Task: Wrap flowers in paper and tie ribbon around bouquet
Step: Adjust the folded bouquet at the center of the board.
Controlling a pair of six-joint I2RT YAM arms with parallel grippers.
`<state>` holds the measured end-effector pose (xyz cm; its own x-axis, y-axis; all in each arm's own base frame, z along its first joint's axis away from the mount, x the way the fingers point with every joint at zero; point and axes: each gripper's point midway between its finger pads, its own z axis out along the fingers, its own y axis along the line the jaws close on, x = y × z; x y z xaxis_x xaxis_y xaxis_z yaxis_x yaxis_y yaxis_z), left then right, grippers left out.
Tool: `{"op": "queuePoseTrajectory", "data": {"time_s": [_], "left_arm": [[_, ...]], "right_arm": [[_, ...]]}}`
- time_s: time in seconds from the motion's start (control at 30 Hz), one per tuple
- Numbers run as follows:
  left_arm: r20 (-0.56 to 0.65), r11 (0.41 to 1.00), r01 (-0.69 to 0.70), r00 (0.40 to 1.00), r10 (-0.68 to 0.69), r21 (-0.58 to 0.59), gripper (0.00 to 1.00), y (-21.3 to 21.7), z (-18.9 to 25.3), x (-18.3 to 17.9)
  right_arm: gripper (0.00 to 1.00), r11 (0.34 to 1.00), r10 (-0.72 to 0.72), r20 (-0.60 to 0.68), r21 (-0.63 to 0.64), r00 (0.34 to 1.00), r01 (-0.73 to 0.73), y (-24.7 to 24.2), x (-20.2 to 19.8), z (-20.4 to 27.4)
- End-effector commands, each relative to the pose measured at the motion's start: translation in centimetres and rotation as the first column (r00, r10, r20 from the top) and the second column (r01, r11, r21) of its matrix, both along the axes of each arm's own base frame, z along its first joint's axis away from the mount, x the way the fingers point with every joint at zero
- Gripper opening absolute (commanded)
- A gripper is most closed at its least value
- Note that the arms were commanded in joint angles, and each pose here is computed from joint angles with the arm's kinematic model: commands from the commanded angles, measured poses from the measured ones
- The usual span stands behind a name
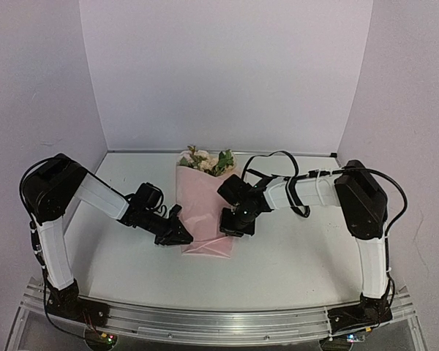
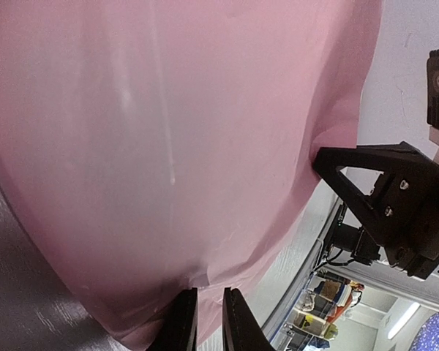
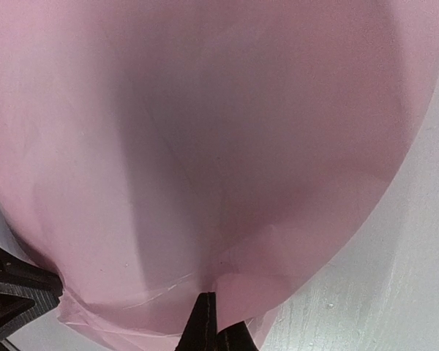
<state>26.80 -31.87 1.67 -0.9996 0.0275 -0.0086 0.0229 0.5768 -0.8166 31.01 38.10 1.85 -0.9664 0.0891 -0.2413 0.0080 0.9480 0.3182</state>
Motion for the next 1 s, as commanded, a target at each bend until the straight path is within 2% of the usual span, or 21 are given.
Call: {"op": "queuePoseTrajectory", "data": {"time_s": [0.0,0.1,0.2,0.37,0.53,0.77,0.97], "left_arm": [[-0.063,0.99,-0.071,0.995,0.079,0.12,0.14,1.7,-3.1,-0.1],[-0.067,0.989,-0.071,0.994,0.081,0.128,0.14,1.9,-3.3,-0.2],[-0.058,0.989,-0.066,0.996,0.074,0.132,0.14,1.9,-3.2,-0.1],[-0.046,0.989,-0.055,0.997,0.062,0.138,0.14,1.9,-3.0,-0.1],[-0.029,0.989,-0.05,0.998,0.054,0.139,0.14,1.8,-2.6,0.3],[-0.022,0.99,-0.044,0.999,0.048,0.137,0.14,1.7,-2.4,0.5],[-0.018,0.99,-0.047,0.999,0.05,0.134,0.14,1.6,-2.2,0.5]], "right_arm": [[0.04,0.996,0.043,0.036,-0.077,0.998,-0.041,-1.0,-0.2,0.3],[0.16,0.993,0.068,0.054,-0.104,0.996,-0.062,-1.5,-0.2,1.4],[0.24,0.992,0.095,0.083,-0.097,0.992,-0.086,-1.5,-0.3,3.7],[0.28,0.987,0.15,0.157,-0.085,0.976,-0.138,-0.6,-0.4,8.2],[0.28,0.977,0.214,0.203,-0.065,0.956,-0.204,1.9,-0.9,10.3],[0.24,0.964,0.264,0.128,-0.006,0.956,-0.265,6.1,-1.6,7.0],[0.22,0.971,0.237,0.085,-0.02,0.968,-0.236,5.9,-2.1,2.6]]}}
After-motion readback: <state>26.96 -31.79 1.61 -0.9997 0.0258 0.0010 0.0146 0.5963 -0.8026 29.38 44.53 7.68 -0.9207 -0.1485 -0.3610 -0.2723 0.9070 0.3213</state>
